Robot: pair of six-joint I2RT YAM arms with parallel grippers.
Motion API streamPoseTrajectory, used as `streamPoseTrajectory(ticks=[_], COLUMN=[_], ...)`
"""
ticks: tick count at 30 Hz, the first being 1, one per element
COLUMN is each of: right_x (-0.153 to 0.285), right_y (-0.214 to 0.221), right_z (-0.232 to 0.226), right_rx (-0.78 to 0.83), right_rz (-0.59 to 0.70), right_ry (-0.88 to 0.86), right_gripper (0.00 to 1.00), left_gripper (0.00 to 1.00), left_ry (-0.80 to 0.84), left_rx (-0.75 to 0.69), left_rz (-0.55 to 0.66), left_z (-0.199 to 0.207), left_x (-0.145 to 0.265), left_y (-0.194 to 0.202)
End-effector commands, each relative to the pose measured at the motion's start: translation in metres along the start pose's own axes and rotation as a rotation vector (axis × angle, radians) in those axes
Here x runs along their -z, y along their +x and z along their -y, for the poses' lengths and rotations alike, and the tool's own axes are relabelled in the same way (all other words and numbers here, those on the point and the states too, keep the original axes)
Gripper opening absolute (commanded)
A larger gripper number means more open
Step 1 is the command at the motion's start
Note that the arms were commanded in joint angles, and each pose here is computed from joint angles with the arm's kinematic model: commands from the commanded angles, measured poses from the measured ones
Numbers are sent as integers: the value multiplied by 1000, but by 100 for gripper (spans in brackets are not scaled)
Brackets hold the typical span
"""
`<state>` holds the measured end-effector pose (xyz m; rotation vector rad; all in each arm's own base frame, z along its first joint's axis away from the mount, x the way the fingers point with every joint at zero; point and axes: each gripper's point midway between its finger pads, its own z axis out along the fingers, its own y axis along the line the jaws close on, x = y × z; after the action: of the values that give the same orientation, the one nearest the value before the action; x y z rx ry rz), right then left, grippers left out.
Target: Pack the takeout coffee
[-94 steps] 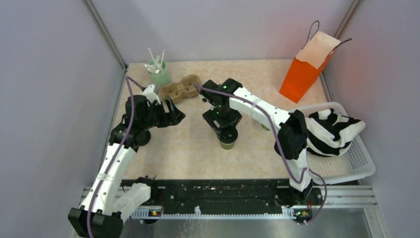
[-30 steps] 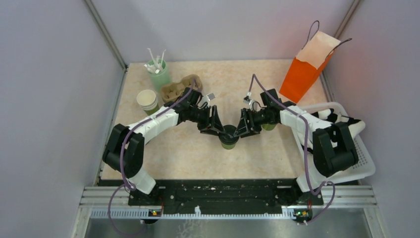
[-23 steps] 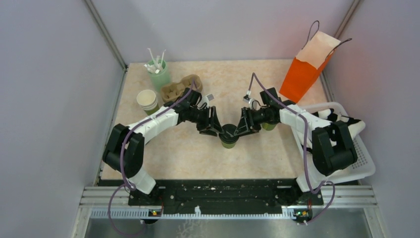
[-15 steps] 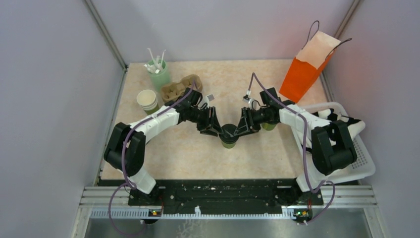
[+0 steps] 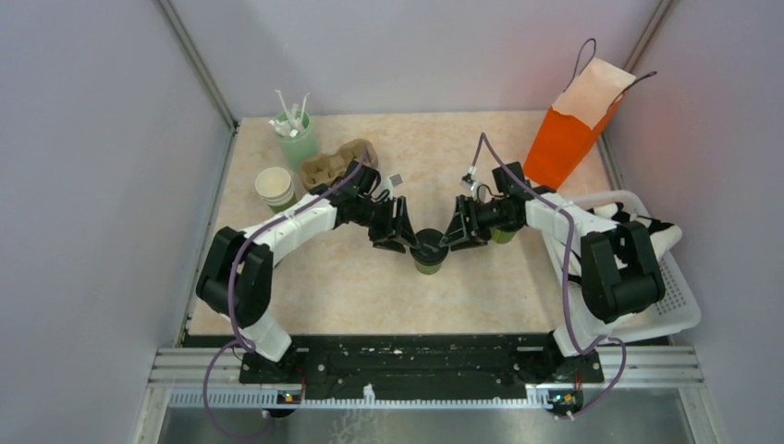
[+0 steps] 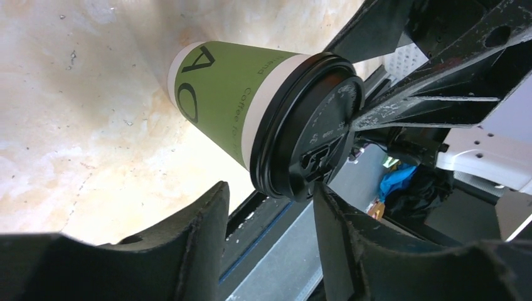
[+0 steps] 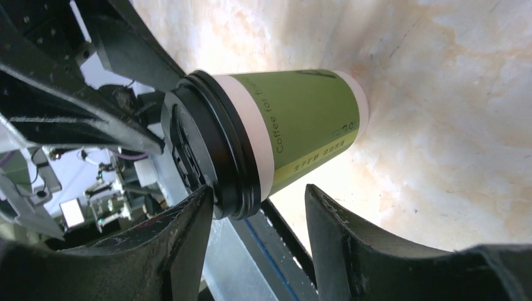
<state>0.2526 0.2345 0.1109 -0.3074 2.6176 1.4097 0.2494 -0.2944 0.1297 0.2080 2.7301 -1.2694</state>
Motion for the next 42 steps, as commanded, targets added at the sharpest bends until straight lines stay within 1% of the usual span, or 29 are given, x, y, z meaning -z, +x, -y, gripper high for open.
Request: streamPoseTrajectory(ticks=[1, 5, 8, 9, 12, 18, 19, 22, 24, 26, 31, 34, 38, 42], right_x=[8, 14, 14, 13, 5, 0, -1, -6, -7, -7, -14, -15, -13, -12], right_y=[-23, -26, -18, -13, 3, 12, 13, 16, 16, 15, 17, 6, -16, -32], right_z=[-7, -20, -25, -24, -21, -18, -16, -12, -9, -2, 36, 43, 37, 17], right_rx=[34, 58, 70, 67, 68, 51, 43, 16, 8, 4, -39, -46, -26, -13], right_rz=[44, 48, 27, 16, -38, -67, -72, -92, -93, -84, -74, -45, -8, 2], right_ry=[30, 0, -42, -49, -55, -69, -67, -77, -74, -53, 89, 137, 150, 82], right_gripper=[58, 66, 70, 70, 71, 73, 71, 56, 52, 52, 49, 49, 49, 52], left_gripper=[63, 74, 74, 73, 62, 51, 50, 47, 46, 44, 40, 39, 39, 42], left_ry=[27, 49, 45, 37, 7, -27, -30, -45, -56, -70, -137, -161, -108, -26], left_rx=[-43, -62, -57, -50, -31, -25, -21, -13, -4, 12, 52, 57, 39, 14], left_rz=[32, 50, 41, 32, 8, -20, -24, -22, -18, -19, -31, -35, -34, -13], left_z=[20, 36, 34, 29, 16, -1, -4, -11, -15, -22, -45, -52, -40, -17], left_x=[9, 12, 7, 4, -4, -10, -11, -12, -13, -14, -17, -14, -9, 1], left_y=[-18, -35, -41, -40, -36, -24, -22, -18, -15, -9, 7, 15, 22, 21])
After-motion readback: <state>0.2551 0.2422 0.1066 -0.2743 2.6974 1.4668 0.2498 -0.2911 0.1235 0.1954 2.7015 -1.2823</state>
